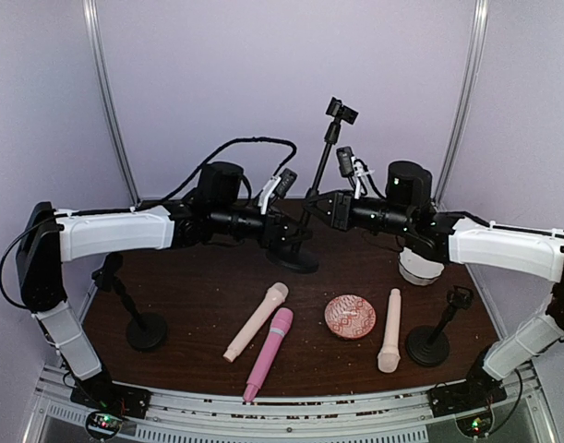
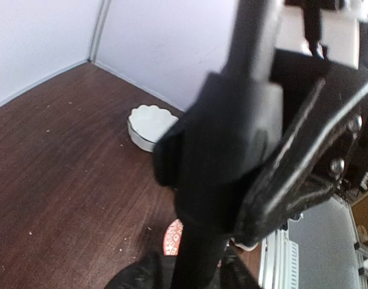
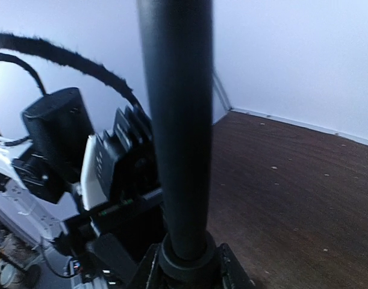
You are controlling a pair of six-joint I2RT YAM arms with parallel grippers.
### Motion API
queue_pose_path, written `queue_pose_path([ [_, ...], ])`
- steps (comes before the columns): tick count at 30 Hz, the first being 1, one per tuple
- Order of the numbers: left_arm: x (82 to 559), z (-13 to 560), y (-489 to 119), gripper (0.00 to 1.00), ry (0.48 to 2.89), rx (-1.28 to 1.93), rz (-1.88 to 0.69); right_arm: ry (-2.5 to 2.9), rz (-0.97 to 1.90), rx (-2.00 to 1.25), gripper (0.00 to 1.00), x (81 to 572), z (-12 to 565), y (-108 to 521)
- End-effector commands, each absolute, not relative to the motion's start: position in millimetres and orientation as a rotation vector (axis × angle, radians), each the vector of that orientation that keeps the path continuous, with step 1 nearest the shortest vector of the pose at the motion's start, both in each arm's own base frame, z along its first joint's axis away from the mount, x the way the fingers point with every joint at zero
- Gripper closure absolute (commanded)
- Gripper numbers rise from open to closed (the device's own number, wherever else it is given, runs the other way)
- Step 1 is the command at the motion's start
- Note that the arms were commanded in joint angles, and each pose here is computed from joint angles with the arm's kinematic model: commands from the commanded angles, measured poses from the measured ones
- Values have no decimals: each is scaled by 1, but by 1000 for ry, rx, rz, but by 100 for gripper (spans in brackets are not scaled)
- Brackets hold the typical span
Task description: Attach the microphones to the stand
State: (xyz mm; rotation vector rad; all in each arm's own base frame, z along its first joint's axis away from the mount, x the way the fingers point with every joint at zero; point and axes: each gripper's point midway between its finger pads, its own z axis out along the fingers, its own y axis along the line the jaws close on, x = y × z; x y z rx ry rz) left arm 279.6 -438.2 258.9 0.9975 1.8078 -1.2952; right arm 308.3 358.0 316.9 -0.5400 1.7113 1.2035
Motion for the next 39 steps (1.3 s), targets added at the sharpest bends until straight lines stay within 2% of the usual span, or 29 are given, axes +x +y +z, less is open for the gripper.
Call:
queue_pose_path([
  [1,321,288,-416,48,1821,796,-1052,1721,922,-516,100,326,309,336],
  [4,327,298,-403,29,1789,760,-960,1689,900,-484,100,333,304,333],
  [6,328,304,-398,25,1765,762,-919,1670,880,-463,100,340,299,333],
  [12,336,306,-387,25,1765,732,-823,1621,740,-415,100,365,275,333],
  [22,326,305,-397,28,1750,789,-905,1549,421,-417,100,401,248,337],
  [29,321,310,-399,29,1731,808,-936,1611,317,-441,100,425,217,346],
  [32,320,311,-400,29,1726,809,-940,1635,307,-446,92,428,213,348],
  [37,319,313,-399,29,1724,813,-941,1679,285,-415,60,437,209,343],
  [39,319,313,-399,29,1726,812,-940,1694,284,-396,53,439,208,338],
])
